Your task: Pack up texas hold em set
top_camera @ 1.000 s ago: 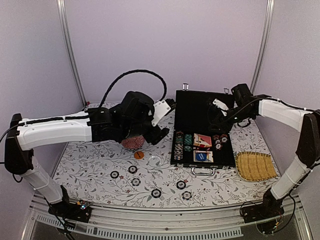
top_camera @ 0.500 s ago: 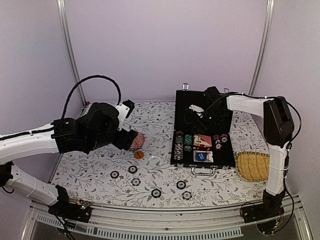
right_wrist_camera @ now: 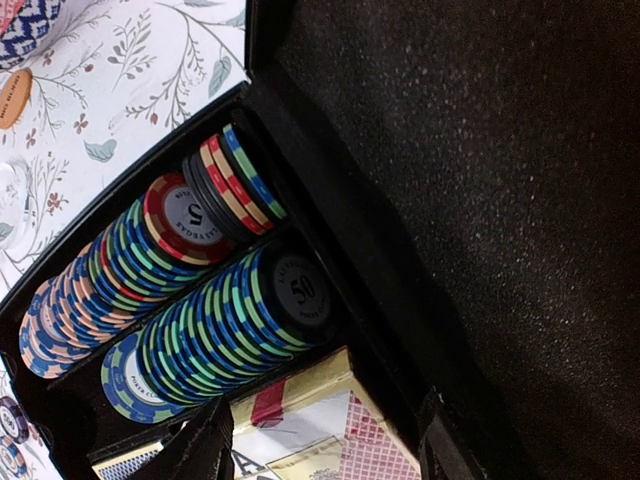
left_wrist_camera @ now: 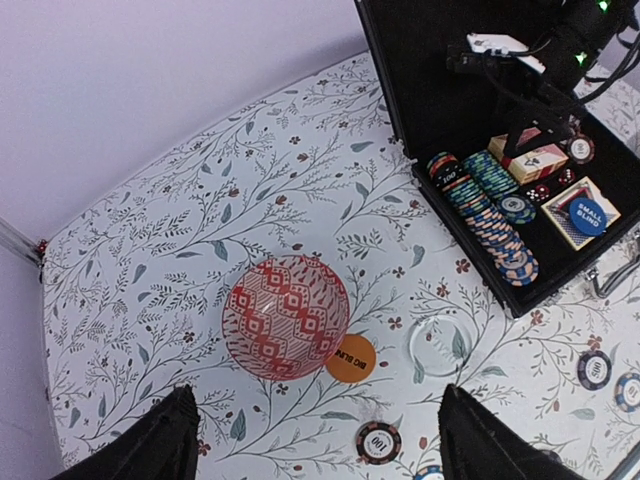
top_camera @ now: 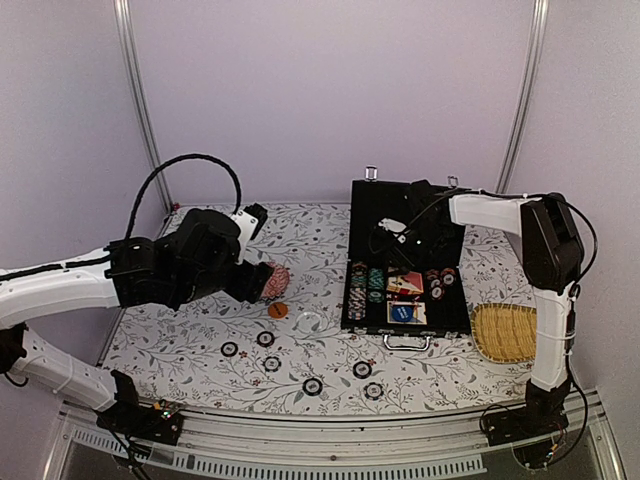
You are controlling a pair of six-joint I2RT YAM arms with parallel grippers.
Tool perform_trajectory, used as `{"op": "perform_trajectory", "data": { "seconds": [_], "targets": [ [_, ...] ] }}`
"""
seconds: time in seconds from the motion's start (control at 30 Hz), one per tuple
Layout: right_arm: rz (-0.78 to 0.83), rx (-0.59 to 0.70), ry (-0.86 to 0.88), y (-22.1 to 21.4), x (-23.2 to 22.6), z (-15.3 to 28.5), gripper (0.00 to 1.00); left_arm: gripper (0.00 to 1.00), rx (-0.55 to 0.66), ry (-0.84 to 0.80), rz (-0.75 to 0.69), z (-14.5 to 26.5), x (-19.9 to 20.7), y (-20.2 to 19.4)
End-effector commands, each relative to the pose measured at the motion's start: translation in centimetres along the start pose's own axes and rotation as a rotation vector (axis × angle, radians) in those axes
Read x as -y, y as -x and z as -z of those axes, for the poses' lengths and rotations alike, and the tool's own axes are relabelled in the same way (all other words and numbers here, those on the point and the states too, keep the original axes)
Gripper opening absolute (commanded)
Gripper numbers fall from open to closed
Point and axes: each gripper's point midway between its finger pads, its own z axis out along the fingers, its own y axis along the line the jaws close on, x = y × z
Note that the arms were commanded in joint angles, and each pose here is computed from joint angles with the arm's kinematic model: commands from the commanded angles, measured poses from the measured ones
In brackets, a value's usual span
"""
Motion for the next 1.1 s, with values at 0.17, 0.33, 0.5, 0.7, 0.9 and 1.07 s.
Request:
{"op": "perform_trajectory", "data": {
  "seconds": [0.17,0.33,0.5,0.7,0.9,1.07],
  "targets": [
    [-0.042,-0.082,-0.002,-2.4,0.0,-1.8,0.66,0.83,-0.031,0.015,0.003,-0.6,-0.3,-0.9],
    [-0.059,-0.077,-0.003,-1.9,0.1,-1.8,0.68,0.83,-0.038,0.006,0.009,-0.7,-0.1,-1.1],
    [-0.064,-0.121,-0.056,-2.9,1.2,-2.5,0.68,0.84,-0.05,-0.003,0.006,-1.0,0.3,-1.3],
    [-0.057,-0.18,-0.13,-4.6,2.2,-2.2,0.68,0.84,-0.053,0.002,0.005,-1.0,0.1,-1.5],
    [-0.041,-0.198,-0.198,-5.0,3.0,-1.1,0.68,0.84,-0.062,0.008,-0.007,-1.3,0.2,-1.8],
    [-0.029,-0.203,-0.227,-5.0,3.3,-0.5,0.68,0.84,-0.069,0.008,-0.013,-1.6,0.4,-2.0]
  ]
}}
